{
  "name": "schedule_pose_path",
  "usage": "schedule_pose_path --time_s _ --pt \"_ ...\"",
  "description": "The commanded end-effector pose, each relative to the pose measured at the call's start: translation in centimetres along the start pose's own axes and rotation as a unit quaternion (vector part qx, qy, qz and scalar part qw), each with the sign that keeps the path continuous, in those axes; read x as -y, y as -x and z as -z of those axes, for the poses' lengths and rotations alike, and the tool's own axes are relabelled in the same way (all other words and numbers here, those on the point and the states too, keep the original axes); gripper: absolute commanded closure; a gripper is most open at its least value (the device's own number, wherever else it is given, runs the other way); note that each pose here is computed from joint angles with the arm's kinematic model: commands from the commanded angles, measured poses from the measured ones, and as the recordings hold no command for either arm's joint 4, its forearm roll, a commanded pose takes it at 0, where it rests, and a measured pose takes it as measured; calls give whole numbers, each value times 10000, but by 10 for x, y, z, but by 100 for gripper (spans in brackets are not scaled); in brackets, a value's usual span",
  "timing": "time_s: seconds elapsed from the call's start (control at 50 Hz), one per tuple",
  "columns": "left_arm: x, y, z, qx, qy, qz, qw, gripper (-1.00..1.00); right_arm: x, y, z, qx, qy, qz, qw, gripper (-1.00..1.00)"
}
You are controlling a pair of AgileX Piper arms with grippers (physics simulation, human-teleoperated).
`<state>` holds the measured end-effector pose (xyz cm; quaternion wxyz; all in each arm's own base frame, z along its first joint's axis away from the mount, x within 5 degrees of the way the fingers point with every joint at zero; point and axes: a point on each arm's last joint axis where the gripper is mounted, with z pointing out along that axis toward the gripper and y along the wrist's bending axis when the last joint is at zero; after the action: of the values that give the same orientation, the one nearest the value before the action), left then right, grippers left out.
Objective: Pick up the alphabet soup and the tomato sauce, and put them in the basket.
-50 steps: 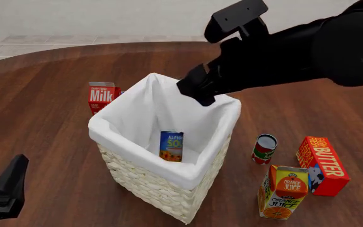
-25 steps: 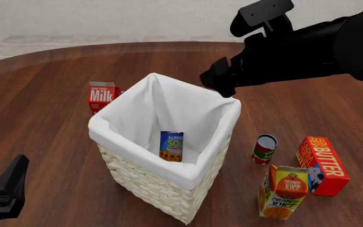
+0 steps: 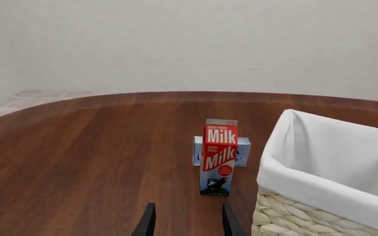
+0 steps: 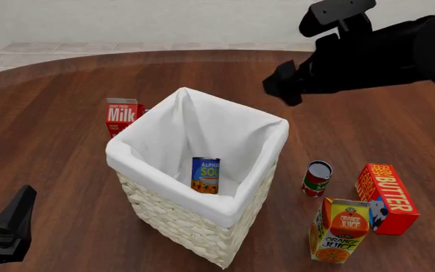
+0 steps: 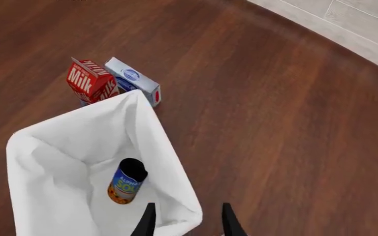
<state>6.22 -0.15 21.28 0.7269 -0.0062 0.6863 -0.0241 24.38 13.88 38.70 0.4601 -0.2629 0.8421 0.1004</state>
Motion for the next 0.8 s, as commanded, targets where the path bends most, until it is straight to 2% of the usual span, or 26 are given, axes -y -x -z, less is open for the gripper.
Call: schedule_pose_path --time_s 0.02,0.46,0.8 --pt "0 0 0 5 -13 -11 10000 -100 13 -1 4 13 -197 -101 9998 -100" --pt "1 1 -5 -4 -36 -50 10000 -100 32 -16 14 -45 -530 -364 9979 -100" --pt "0 0 -1 -6 -36 -46 10000 -100 47 -30 7 -163 -767 -578 9952 -100"
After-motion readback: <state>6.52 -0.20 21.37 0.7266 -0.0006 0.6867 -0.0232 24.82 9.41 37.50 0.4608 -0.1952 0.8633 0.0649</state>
